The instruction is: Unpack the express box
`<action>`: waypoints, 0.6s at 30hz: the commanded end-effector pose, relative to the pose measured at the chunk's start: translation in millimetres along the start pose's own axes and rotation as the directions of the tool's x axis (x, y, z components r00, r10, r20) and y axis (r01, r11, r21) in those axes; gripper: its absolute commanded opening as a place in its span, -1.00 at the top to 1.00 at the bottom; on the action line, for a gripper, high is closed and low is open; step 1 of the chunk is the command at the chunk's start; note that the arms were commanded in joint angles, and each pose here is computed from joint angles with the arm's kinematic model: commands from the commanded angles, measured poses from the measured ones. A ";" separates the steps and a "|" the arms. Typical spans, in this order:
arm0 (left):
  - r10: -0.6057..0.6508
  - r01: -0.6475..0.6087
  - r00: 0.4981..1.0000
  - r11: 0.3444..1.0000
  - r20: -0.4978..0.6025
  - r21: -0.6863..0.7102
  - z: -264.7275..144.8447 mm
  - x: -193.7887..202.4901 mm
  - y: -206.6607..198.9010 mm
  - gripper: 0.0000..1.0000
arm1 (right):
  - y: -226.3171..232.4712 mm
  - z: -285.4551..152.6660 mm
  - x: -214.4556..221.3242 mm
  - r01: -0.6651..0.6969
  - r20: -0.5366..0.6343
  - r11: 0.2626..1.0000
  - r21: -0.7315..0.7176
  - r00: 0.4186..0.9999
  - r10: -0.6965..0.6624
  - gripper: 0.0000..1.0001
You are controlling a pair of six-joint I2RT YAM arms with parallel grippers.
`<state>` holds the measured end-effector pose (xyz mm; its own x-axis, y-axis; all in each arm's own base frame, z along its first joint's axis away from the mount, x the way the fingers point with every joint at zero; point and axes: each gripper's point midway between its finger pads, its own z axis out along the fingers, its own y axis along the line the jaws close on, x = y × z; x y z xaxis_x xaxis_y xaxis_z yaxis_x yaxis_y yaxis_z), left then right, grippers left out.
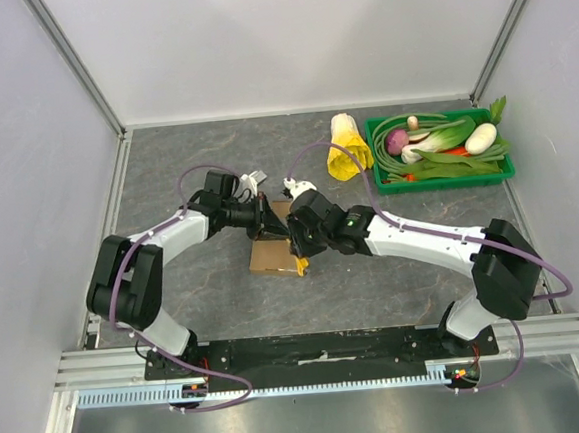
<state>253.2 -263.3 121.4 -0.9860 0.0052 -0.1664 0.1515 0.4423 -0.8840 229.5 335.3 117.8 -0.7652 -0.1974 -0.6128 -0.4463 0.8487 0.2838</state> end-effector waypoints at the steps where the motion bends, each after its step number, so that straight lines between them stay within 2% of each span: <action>1: 0.057 -0.055 0.998 0.996 -0.028 0.068 -3.5 -3.4 -20.6 0.96 | 15.1 -15.6 -38.1 0.009 0.136 0.999 -0.036 0.991 -0.004 0.12; 3: 0.070 -0.069 0.997 0.996 -0.013 0.065 -5.7 -6.1 -24.9 0.97 | 12.6 -23.3 -45.5 -0.011 0.175 1.000 -0.025 0.984 0.016 -0.22; 4: 0.077 -0.077 0.997 0.995 -0.001 0.060 -6.8 -9.4 -27.6 0.96 | 11.1 -27.3 -52.1 -0.032 0.211 0.999 -0.023 0.977 0.036 -0.53; 6: 0.091 -0.092 0.996 0.994 0.017 0.062 -9.8 -14.0 -34.5 0.97 | 4.3 -44.8 -59.4 -0.090 0.296 0.995 -0.035 0.950 0.097 -0.67; 7: 0.106 -0.108 0.994 0.992 0.033 0.071 -13.3 -18.5 -43.9 0.96 | 3.5 -53.2 -75.0 -0.128 0.381 0.990 -0.054 0.914 0.139 -0.79; 8: 0.117 -0.120 0.992 0.990 0.044 0.076 -15.7 -21.9 -49.6 0.96 | 3.3 -70.2 -84.1 -0.158 0.436 0.984 -0.088 0.882 0.180 -0.82; 9: 0.137 -0.141 0.989 0.987 0.064 0.081 -19.6 -28.8 -59.8 0.96 | -2.5 -69.2 -77.5 -0.200 0.447 0.975 -0.100 0.866 0.223 -0.83; 10: 0.148 -0.156 0.985 0.984 0.087 0.088 -25.4 -33.3 -69.9 0.96 | -0.9 -76.5 -87.8 -0.218 0.494 0.966 -0.137 0.831 0.257 -0.85; 12: 0.171 -0.185 0.976 0.978 0.134 0.098 -34.3 -43.8 -86.5 0.97 | 2.7 -87.5 -91.6 -0.226 0.527 0.953 -0.201 0.795 0.300 -0.85; 15: 0.217 -0.261 0.936 0.956 0.279 0.131 -58.1 -70.0 -129.4 0.96 | 13.4 -108.1 -107.0 -0.221 0.583 0.919 -0.327 0.718 0.380 -0.88; 16: 0.209 -0.271 0.920 0.951 0.331 0.151 -65.6 -79.8 -143.5 0.97 | 19.0 -119.2 -117.9 -0.213 0.608 0.900 -0.380 0.676 0.416 -0.92; 18: 0.212 -0.300 0.885 0.941 0.416 0.159 -78.0 -91.8 -165.0 0.96 | 20.1 -132.8 -128.2 -0.206 0.635 0.887 -0.414 0.632 0.444 -0.96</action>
<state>291.5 -268.5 228.2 -0.9165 -0.0991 -0.3876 0.3323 0.3508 -0.8755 248.0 312.0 238.1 -0.5056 0.3507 -0.7882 -0.3889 0.7229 0.5711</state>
